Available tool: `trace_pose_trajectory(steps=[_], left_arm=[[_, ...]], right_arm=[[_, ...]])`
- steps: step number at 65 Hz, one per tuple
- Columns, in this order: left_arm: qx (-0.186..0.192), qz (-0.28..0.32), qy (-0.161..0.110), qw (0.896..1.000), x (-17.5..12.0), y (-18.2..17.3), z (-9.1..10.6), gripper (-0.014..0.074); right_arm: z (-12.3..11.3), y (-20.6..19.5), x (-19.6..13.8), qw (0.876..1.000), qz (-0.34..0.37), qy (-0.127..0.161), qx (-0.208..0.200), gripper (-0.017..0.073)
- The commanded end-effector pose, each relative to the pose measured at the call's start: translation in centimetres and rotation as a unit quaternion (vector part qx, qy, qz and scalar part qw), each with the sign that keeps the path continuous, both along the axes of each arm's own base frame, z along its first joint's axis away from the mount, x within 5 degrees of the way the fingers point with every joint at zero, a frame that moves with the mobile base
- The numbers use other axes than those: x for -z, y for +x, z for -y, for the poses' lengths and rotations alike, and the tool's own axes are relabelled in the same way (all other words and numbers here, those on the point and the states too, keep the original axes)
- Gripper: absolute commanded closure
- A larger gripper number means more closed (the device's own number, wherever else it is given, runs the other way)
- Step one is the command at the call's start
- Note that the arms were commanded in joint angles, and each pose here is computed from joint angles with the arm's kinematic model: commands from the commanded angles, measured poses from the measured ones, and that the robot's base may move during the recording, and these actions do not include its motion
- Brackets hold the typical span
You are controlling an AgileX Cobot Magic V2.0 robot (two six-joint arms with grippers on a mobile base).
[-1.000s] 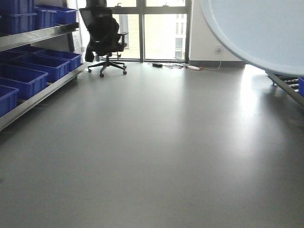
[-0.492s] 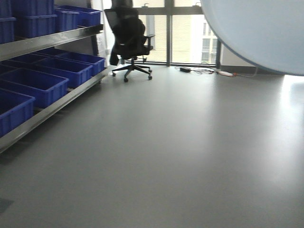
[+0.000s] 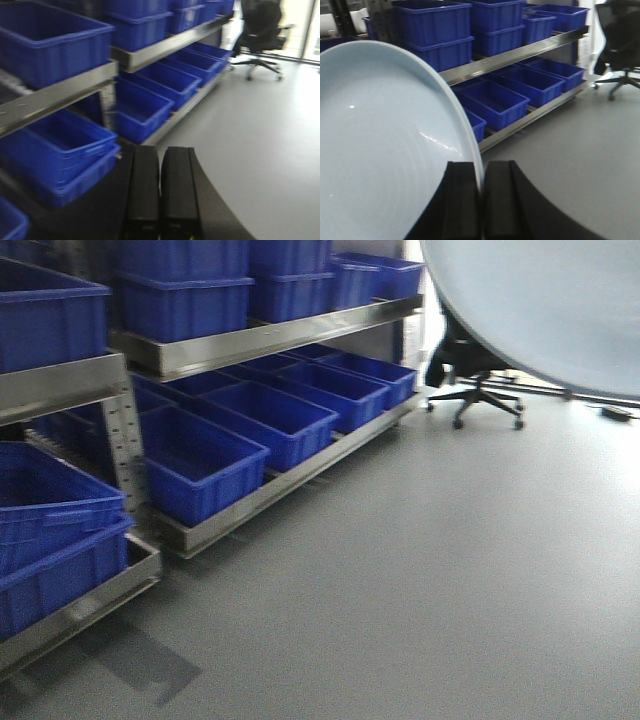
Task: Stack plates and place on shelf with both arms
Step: 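Turn and drive the base up to the shelf of blue bins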
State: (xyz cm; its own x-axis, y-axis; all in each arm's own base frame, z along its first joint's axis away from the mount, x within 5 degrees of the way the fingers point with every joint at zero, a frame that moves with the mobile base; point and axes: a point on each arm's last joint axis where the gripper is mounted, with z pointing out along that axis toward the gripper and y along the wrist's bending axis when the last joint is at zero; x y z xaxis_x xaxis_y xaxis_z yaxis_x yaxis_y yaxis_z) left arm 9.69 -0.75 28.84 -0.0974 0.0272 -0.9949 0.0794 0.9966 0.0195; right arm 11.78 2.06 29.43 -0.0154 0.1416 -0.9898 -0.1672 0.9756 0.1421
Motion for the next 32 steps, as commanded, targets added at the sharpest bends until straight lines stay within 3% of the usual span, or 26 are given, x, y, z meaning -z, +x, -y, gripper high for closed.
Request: trace_pose_trajectory(steps=[1,32], left_arm=[[-0.005,0.051,-0.005,0.999,-1.65,0.09,-0.08,0.0512],[-0.005,0.051,-0.005,0.999,-1.65,0.09,-0.08,0.0512]], right_arm=[[0.17,-0.06,-2.03,0.998,0.067,0.01,0.009,0.0503],[0.17,-0.06,-2.03,0.998,0.067,0.01,0.009,0.0503]])
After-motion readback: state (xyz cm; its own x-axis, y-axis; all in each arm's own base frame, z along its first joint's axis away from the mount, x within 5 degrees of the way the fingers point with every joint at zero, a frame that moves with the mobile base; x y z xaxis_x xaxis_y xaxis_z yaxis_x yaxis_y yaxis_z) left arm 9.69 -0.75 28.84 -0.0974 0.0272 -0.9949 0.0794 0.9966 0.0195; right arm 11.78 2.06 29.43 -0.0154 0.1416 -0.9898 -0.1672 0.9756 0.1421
